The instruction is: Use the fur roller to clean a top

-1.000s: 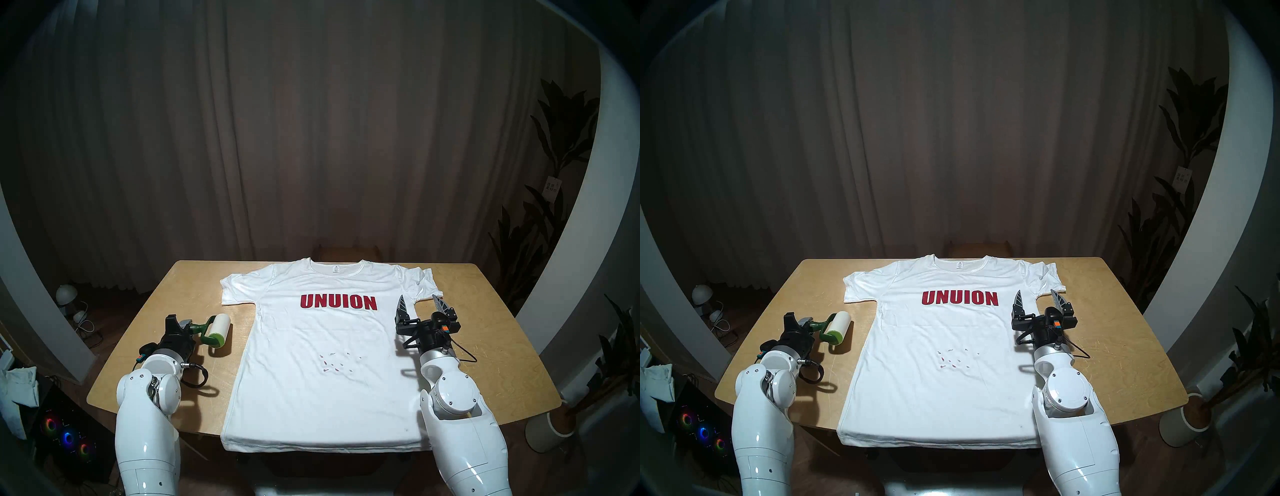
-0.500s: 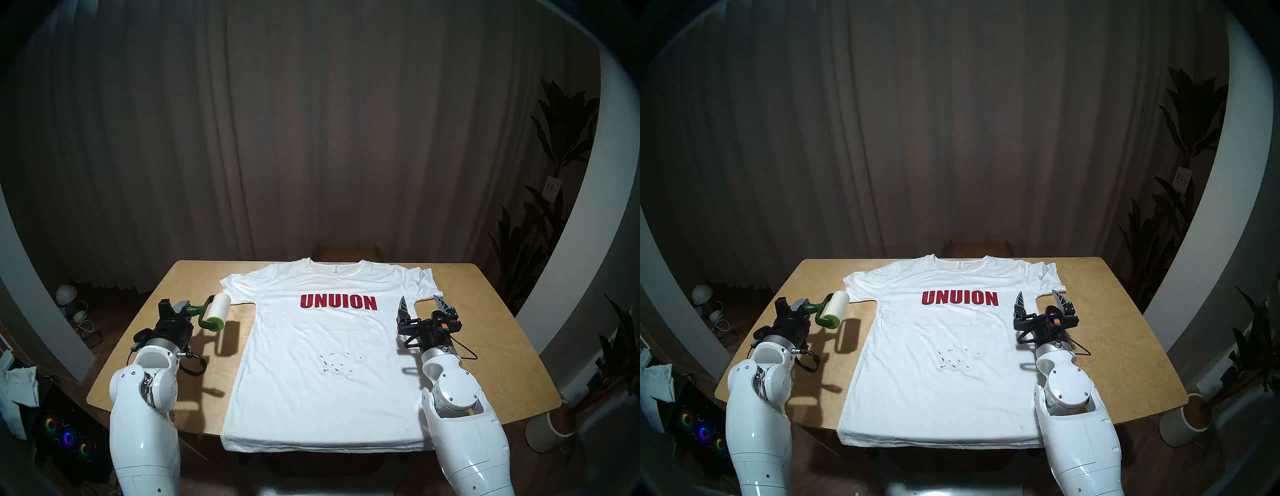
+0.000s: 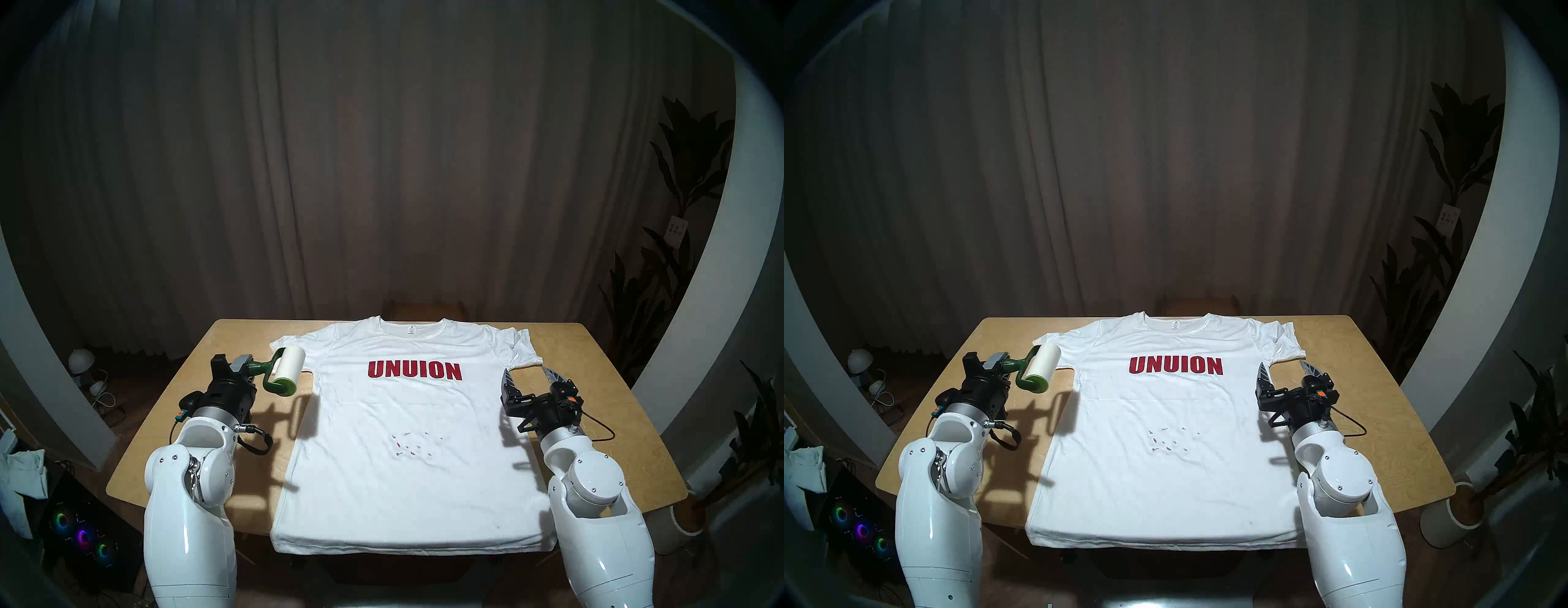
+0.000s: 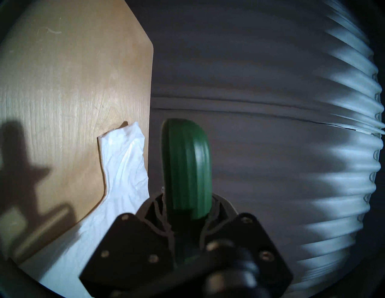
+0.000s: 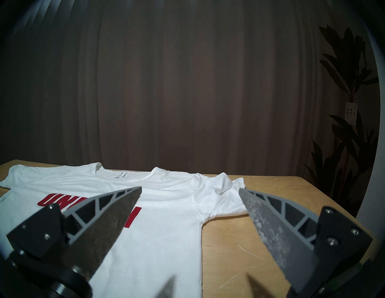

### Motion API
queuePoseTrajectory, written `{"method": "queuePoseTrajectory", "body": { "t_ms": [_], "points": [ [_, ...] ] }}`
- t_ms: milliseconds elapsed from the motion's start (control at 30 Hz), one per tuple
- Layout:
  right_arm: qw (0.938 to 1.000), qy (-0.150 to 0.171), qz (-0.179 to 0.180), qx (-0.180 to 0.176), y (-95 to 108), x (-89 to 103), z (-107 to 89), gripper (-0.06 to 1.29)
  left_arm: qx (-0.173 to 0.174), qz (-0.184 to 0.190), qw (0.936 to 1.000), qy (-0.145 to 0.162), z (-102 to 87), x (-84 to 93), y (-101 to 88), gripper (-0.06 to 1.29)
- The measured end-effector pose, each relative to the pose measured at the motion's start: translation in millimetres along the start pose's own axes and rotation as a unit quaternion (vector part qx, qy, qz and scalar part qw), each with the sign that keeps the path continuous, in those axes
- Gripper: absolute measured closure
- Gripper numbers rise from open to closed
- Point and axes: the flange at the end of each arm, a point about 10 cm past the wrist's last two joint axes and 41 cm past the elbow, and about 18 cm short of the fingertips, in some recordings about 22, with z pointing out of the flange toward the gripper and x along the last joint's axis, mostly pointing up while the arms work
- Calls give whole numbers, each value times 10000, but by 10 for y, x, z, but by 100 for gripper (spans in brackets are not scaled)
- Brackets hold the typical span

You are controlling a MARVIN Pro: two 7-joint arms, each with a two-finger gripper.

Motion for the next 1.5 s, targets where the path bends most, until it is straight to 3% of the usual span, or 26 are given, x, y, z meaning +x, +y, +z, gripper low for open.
{"method": "queuePoseTrajectory", "body": {
  "t_ms": [300,700,1033,1267,1500],
  "points": [
    [9998,-127,-117,30,234,-80,-183,0,-115,355,9992,121,-191,-479,7,111],
    [9997,-144,-198,-5,435,-273,-233,0,-326,516,9979,231,-383,-991,-76,111],
    [9991,-157,-283,256,367,-354,-240,0,-383,658,9970,145,-435,-1358,-179,111],
    [9977,-263,-413,464,306,-408,-360,0,-322,774,9964,122,-454,-1552,-313,111],
    [9963,-399,-553,517,379,-461,-491,0,-318,898,9954,-31,-467,-1730,-394,111]
  ]
}}
